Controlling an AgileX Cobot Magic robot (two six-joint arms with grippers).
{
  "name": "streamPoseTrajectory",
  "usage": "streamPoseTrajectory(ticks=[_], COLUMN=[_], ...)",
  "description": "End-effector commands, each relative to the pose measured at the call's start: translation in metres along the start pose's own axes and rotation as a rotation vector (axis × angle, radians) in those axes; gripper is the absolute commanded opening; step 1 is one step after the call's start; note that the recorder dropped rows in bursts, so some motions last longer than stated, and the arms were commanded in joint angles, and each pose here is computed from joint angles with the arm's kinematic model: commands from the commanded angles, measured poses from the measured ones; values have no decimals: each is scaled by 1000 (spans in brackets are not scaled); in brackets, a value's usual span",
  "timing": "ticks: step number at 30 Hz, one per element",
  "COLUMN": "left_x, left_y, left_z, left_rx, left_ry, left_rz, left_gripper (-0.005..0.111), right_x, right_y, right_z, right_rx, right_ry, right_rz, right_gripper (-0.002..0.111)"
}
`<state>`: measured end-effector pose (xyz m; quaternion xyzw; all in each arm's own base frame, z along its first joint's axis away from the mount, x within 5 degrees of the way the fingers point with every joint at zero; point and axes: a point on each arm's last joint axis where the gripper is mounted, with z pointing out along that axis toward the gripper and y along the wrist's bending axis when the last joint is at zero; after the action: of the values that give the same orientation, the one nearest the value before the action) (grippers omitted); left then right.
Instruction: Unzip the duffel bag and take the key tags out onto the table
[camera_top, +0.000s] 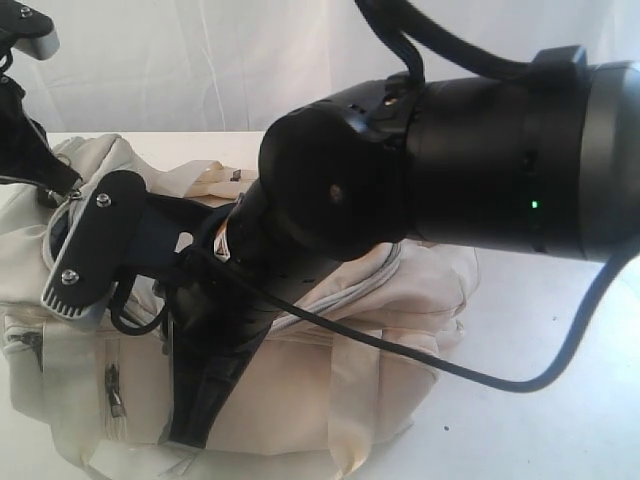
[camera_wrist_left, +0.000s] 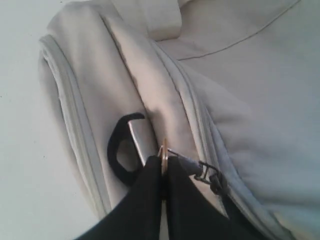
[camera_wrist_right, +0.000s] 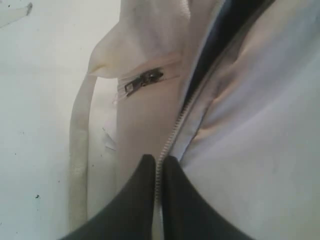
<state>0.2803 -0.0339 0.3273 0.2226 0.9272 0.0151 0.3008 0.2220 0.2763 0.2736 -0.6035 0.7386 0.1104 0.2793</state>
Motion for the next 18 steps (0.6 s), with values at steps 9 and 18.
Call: streamPoseTrajectory(ticks=[9,18], left_x=[-38,-71], left_y=[18,35], left_z=[11,40], left_rx=[-83,-118], left_ry=[-153,-153], left_rz=[-13,20], left_gripper=[0,0], right_x=[6,6], right_y=[6,6], right_z=[0,0], right_rx=[-49,-56], right_ry=[59,66], right_rz=[20,21], right_gripper=[0,0])
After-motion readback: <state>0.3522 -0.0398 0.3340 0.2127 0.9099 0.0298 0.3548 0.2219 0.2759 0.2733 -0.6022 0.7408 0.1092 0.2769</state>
